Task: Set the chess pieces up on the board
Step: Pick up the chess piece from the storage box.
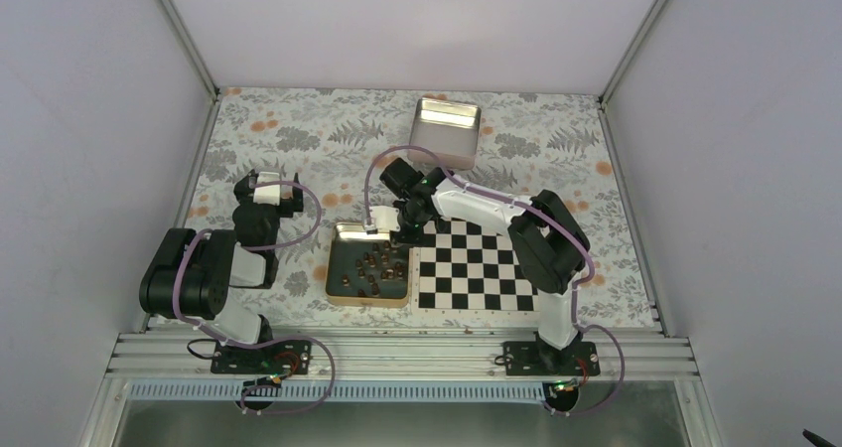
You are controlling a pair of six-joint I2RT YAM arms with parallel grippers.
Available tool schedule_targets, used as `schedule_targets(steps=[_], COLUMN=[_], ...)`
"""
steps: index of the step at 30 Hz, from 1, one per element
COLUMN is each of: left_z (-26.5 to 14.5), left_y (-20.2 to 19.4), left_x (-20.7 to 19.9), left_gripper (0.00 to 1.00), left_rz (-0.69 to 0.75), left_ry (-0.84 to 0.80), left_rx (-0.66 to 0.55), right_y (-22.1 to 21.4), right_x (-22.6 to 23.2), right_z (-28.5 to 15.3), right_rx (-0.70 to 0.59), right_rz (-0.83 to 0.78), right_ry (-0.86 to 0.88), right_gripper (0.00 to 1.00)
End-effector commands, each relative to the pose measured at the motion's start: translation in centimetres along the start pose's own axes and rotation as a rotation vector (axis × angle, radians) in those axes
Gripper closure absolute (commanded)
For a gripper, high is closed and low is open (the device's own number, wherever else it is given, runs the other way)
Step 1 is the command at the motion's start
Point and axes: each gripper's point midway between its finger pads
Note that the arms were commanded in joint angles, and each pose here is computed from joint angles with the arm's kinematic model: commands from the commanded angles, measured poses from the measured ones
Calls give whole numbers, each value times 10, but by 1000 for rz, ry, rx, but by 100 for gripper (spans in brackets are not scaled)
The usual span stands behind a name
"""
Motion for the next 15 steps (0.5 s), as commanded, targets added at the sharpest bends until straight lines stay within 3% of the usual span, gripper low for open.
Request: schedule_targets(steps=[1,10,15], left_z=[1,1,1], left_y=[11,10,11], left_x=[0,0,-1], left_gripper=[0,0,0], left_rz=[-7,-7,-7], left_ry=[1,-1,0], left_rx=[-47,-45,-46], right_y=[23,42,24], right_x=[3,5,6], right_z=[-12,-78,-103], right_rx=[-75,-167,-158], right_rz=[-19,-12,37], right_ry=[11,-49,-99], right_gripper=[91,92,93])
Point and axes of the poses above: each gripper's point midway between its finger pads, its own z axis out along the fingers, its own x axis along the line the jaws close on, y = z × x, and after that the axes turned 1 degree about -z, right-handed
